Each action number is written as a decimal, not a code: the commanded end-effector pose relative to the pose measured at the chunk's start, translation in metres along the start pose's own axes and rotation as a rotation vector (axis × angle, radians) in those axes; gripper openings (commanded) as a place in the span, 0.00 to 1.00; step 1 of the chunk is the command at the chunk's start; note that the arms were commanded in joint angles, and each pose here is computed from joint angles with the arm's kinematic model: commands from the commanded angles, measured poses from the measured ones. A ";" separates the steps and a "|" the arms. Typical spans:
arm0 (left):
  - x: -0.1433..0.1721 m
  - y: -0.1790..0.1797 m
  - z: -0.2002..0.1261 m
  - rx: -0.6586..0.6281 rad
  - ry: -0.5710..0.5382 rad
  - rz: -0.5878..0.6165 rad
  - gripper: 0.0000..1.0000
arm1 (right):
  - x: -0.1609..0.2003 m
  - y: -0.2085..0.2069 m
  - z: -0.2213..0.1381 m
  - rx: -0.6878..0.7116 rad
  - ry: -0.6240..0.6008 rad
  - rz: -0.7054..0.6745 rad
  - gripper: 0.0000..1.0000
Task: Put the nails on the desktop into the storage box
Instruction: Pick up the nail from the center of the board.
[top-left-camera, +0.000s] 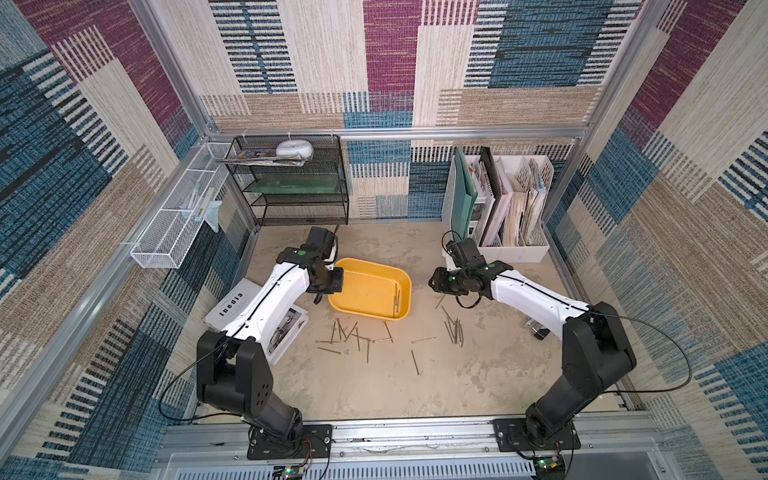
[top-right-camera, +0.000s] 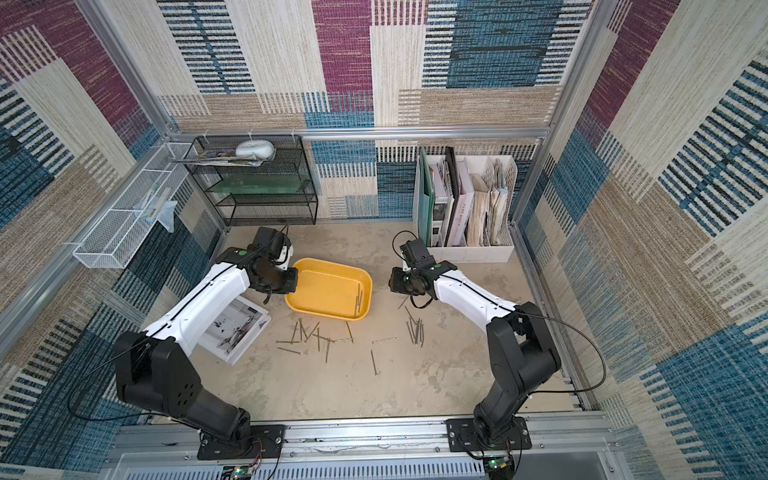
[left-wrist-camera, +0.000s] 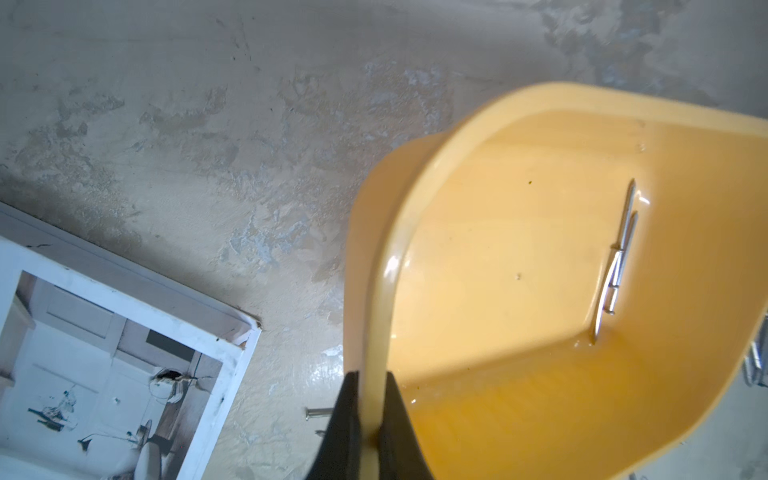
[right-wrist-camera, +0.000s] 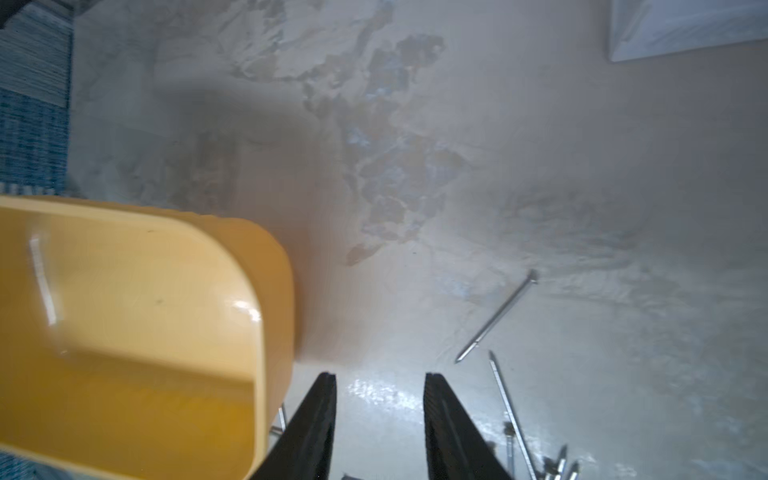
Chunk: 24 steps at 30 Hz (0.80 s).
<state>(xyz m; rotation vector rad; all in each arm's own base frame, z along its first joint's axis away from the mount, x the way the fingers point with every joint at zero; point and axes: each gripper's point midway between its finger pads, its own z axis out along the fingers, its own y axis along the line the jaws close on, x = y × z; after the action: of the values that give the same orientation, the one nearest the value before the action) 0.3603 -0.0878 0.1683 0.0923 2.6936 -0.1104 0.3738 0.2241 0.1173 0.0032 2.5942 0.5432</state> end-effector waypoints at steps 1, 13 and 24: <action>-0.016 0.003 -0.009 -0.049 -0.104 0.002 0.00 | 0.012 -0.021 0.013 0.091 0.039 -0.035 0.42; -0.011 -0.003 0.003 -0.093 -0.091 0.019 0.00 | 0.031 -0.048 0.038 0.185 0.115 -0.019 0.47; -0.009 -0.001 0.006 -0.106 -0.102 0.014 0.00 | 0.031 -0.056 0.065 0.240 0.191 -0.024 0.46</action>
<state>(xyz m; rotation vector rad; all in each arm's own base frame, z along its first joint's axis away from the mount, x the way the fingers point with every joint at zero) 0.3647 -0.0882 0.1629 0.0892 2.6212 0.0413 0.3826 0.2038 0.0359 0.0129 2.7942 0.2736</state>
